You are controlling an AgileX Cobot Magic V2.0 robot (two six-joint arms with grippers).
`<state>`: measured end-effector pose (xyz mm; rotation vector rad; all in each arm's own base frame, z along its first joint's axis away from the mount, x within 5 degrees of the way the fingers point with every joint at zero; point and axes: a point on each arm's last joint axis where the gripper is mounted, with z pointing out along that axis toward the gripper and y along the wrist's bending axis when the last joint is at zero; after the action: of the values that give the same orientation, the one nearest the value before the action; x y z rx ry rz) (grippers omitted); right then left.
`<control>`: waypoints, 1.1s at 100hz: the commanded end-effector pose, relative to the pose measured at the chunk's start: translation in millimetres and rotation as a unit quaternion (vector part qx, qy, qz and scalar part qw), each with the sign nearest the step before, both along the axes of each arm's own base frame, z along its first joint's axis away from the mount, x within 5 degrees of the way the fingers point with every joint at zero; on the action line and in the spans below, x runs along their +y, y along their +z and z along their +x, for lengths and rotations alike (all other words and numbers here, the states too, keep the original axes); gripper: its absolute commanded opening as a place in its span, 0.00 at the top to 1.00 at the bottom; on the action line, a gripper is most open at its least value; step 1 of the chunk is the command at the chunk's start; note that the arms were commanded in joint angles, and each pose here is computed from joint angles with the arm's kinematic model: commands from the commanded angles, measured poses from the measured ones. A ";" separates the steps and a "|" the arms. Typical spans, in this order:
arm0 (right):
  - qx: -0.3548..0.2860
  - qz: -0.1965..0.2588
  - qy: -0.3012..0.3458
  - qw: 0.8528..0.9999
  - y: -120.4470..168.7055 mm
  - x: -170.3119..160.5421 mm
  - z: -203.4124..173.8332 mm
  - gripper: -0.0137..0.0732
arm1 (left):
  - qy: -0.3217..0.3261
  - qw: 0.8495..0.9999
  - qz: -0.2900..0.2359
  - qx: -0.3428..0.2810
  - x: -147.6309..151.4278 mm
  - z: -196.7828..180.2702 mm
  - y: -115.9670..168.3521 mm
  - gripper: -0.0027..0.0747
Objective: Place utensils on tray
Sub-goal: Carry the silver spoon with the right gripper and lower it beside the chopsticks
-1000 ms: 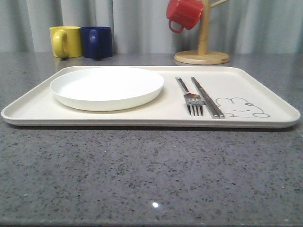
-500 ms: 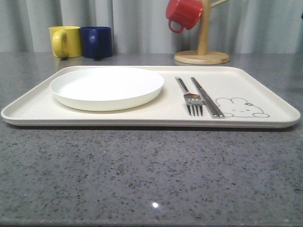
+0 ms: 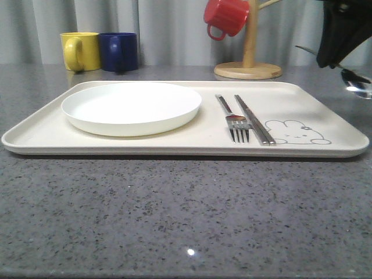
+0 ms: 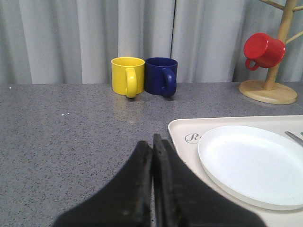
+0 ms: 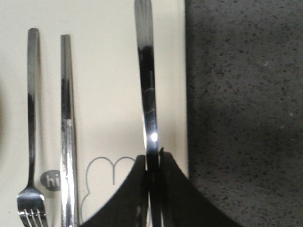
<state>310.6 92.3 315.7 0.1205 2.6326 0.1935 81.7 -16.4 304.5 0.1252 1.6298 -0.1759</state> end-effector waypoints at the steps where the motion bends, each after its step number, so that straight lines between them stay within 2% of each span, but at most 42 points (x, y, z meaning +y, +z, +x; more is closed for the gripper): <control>1: -0.056 0.007 -0.006 0.998 18.9 8.2 0.1 0.87 | 0.012 0.999 -0.012 -0.045 2.2 0.3 15.6 0.99; 47: -0.012 0.016 -0.007 1.000 -25.3 33.4 23.7 0.87 | 0.012 0.999 -0.012 -0.045 2.2 0.3 15.6 0.99; 73: -0.008 0.017 -0.007 1.000 -31.4 35.2 27.0 0.86 | 0.012 0.999 -0.012 -0.045 2.2 0.3 15.6 0.99; 82: -0.008 0.017 -0.007 1.000 -31.4 35.2 27.0 0.79 | 0.012 0.999 -0.012 -0.045 2.2 0.3 15.6 0.99; 99: -0.007 0.017 -0.007 1.000 -31.5 35.1 27.0 0.56 | 0.012 0.999 -0.012 -0.045 2.2 0.3 15.6 0.99; 110: -0.007 0.017 -0.007 1.000 -31.5 35.1 27.0 0.49 | 0.012 0.999 -0.012 -0.045 2.2 0.3 15.6 0.99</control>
<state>337.5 127.7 258.6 0.1590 2.7151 0.1851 81.7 -16.4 304.5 0.1252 1.6298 -0.1759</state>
